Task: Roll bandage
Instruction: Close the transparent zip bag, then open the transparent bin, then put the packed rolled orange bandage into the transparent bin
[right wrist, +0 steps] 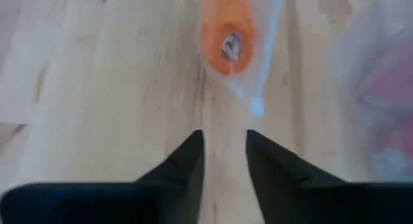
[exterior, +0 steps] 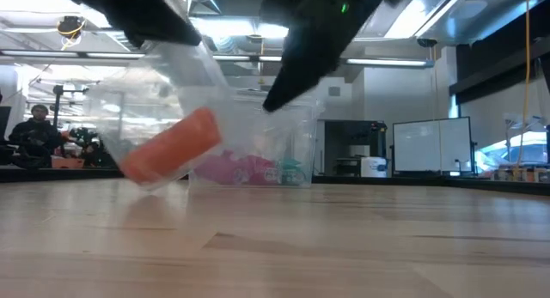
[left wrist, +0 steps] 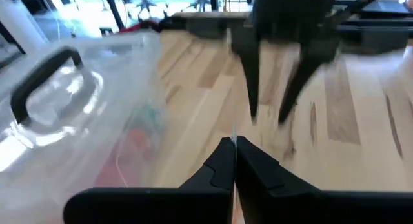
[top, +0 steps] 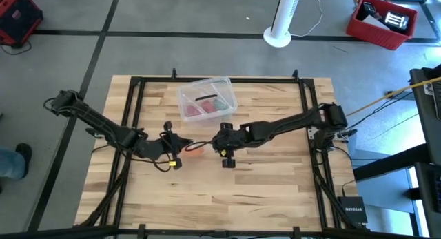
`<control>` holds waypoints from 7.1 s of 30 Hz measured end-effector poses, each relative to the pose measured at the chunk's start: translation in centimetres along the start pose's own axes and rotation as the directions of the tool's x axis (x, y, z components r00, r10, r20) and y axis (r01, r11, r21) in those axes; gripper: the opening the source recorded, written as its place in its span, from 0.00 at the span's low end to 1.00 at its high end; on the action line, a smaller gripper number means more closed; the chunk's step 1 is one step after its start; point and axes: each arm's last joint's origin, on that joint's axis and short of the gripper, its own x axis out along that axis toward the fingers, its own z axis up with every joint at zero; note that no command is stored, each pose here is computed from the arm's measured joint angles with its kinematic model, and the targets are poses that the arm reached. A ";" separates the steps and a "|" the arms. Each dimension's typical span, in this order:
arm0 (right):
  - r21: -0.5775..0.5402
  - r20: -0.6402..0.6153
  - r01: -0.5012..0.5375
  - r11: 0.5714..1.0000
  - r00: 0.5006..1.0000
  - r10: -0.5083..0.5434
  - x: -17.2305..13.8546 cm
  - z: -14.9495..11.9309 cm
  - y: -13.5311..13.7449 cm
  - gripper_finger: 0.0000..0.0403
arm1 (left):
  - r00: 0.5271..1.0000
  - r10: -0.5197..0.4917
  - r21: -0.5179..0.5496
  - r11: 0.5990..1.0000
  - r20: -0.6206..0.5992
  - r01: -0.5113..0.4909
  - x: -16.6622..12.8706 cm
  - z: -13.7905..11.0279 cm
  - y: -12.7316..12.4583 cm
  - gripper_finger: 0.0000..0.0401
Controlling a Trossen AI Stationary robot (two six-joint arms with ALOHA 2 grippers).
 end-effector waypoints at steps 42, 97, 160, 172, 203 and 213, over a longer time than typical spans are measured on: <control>-0.123 0.407 0.095 0.988 0.913 -0.037 -4.1 0.1 -20.9 0.51 | 0.978 0.124 0.119 0.987 -0.168 -0.105 0.3 -2.1 1.5 0.00; -0.089 0.171 0.145 0.985 0.977 -0.128 -17.2 0.6 -10.6 0.09 | 0.984 0.103 0.074 0.993 -0.149 -0.092 0.3 -1.5 1.3 0.00; 0.038 0.536 0.098 0.994 0.838 -0.103 -12.3 1.4 -7.2 0.57 | 0.894 -0.265 0.349 0.927 0.361 0.134 3.7 10.7 11.0 0.00; -0.047 0.529 0.258 0.965 0.826 -0.195 -11.6 1.8 -7.5 0.05 | 0.914 -0.190 0.283 0.955 0.358 0.088 3.7 10.6 11.2 0.00; 0.485 0.510 0.152 0.861 0.751 -0.419 -7.5 4.2 -16.2 0.01 | 0.912 0.377 0.064 0.926 -0.162 -0.372 2.2 1.8 14.6 0.34; 0.481 0.499 0.181 0.858 0.748 -0.438 -8.3 5.2 -16.5 0.01 | 0.902 0.375 0.066 0.927 -0.211 -0.370 2.6 -0.2 14.5 0.34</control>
